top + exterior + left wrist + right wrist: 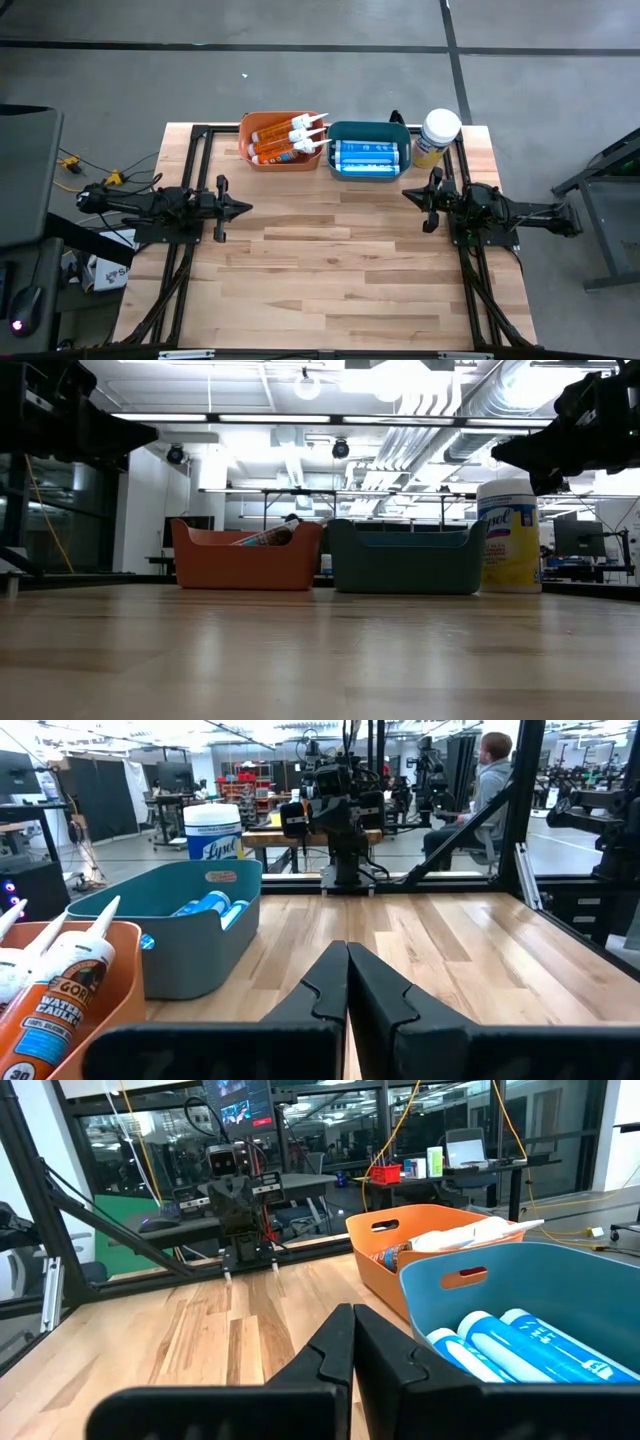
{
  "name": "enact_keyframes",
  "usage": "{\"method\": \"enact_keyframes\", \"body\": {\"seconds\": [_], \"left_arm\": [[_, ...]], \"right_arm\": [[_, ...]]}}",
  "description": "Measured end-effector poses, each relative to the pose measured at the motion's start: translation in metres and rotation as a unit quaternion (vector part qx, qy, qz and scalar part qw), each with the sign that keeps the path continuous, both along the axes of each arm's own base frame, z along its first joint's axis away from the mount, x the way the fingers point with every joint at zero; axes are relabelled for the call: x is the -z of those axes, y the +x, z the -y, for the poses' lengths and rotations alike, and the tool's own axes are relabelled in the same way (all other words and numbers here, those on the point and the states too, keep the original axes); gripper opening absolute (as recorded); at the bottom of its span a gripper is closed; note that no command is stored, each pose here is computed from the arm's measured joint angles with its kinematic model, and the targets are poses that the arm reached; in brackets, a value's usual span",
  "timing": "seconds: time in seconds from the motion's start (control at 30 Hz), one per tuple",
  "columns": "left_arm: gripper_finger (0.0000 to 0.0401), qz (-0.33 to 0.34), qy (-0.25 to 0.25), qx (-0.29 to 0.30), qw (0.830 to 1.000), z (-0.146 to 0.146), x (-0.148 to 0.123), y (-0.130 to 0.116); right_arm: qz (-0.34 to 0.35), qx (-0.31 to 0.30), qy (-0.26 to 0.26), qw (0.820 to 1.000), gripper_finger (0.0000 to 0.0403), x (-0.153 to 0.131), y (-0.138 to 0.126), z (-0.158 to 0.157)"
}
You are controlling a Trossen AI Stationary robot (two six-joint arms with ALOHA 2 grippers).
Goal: Pick & place silicon tubes, Sealant and Lysol wipes
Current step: Return to Home Position
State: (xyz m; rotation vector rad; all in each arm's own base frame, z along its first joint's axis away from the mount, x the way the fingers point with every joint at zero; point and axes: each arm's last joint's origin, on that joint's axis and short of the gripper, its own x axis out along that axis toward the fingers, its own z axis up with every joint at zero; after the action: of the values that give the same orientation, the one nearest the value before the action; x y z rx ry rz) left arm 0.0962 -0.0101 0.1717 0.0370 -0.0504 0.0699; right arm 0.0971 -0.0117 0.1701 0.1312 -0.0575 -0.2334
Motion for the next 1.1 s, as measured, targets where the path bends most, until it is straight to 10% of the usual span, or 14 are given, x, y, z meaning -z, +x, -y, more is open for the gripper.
{"method": "enact_keyframes", "body": {"seconds": [1.1], "left_arm": [[0.0, 0.0, 0.0, 0.029, 1.0, 0.0039, 0.0, -0.0003]], "right_arm": [[0.0, 0.0, 0.0, 1.0, 0.0012, 0.0002, 0.0001, 0.0]]}}
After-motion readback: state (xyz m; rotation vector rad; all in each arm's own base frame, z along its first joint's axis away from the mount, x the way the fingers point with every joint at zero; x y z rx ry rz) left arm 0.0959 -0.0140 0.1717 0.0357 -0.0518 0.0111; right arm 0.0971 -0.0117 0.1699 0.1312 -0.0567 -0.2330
